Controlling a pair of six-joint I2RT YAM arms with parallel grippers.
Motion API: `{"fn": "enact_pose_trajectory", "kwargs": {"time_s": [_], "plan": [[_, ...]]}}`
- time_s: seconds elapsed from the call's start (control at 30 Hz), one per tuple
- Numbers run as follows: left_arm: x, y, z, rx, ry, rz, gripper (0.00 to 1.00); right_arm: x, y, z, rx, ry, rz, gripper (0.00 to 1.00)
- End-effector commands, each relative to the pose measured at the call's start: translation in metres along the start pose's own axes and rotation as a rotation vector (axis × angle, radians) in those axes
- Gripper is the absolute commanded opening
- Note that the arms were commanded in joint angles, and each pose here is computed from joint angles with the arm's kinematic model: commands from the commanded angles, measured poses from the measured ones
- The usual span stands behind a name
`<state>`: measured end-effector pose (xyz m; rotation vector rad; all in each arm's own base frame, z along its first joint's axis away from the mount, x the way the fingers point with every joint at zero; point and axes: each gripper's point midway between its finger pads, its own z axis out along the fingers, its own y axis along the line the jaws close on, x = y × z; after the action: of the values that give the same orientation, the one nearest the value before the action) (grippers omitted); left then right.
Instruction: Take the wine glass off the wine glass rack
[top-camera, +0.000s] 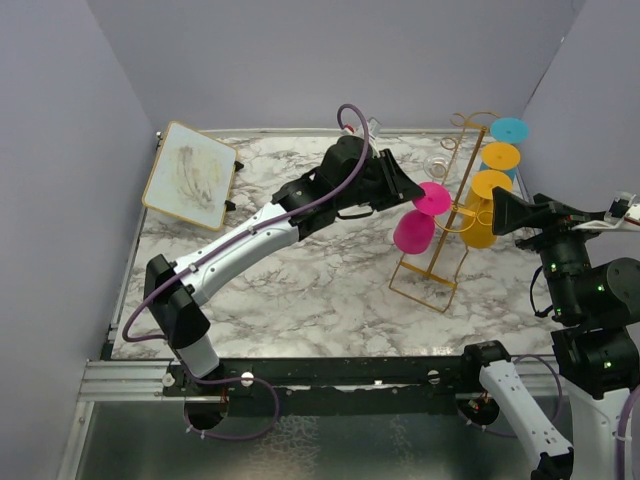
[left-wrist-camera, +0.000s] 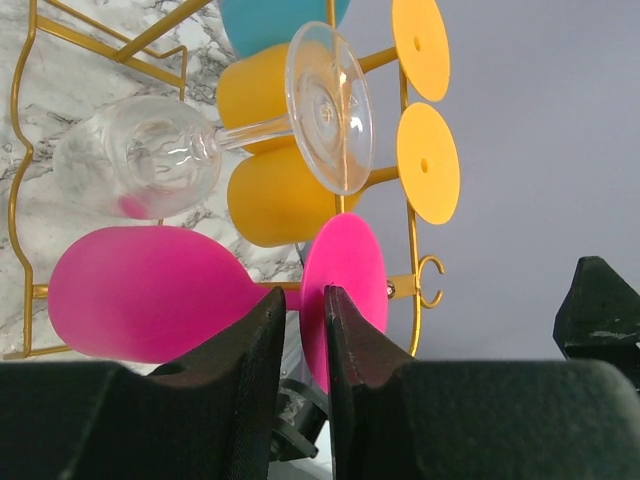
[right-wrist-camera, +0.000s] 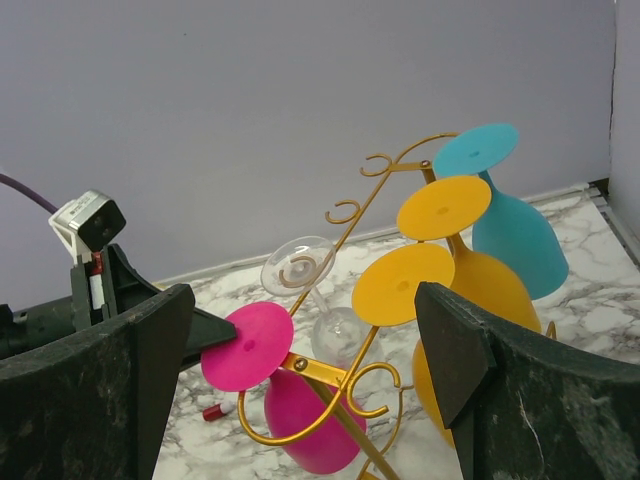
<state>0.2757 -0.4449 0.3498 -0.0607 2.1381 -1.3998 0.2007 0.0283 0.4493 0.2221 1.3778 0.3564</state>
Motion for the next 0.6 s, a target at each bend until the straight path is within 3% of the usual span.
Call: {"fn": "enact_pose_trajectory", "kwargs": {"time_s": [0.0, 0.57], "plan": [[-0.0019, -0.0125, -0.0160, 0.015, -0.002, 0.041, 0.24, -0.0055, -0.0010, 0.0022, 0.010, -0.018, -0.002, 0.93], [-0.0018, -0.0193, -0.0250, 0.033, -0.007, 0.054, 0.25, -0.0011, -0.0003, 0.0024, 0.007, -0.002, 0.014, 0.93]]}}
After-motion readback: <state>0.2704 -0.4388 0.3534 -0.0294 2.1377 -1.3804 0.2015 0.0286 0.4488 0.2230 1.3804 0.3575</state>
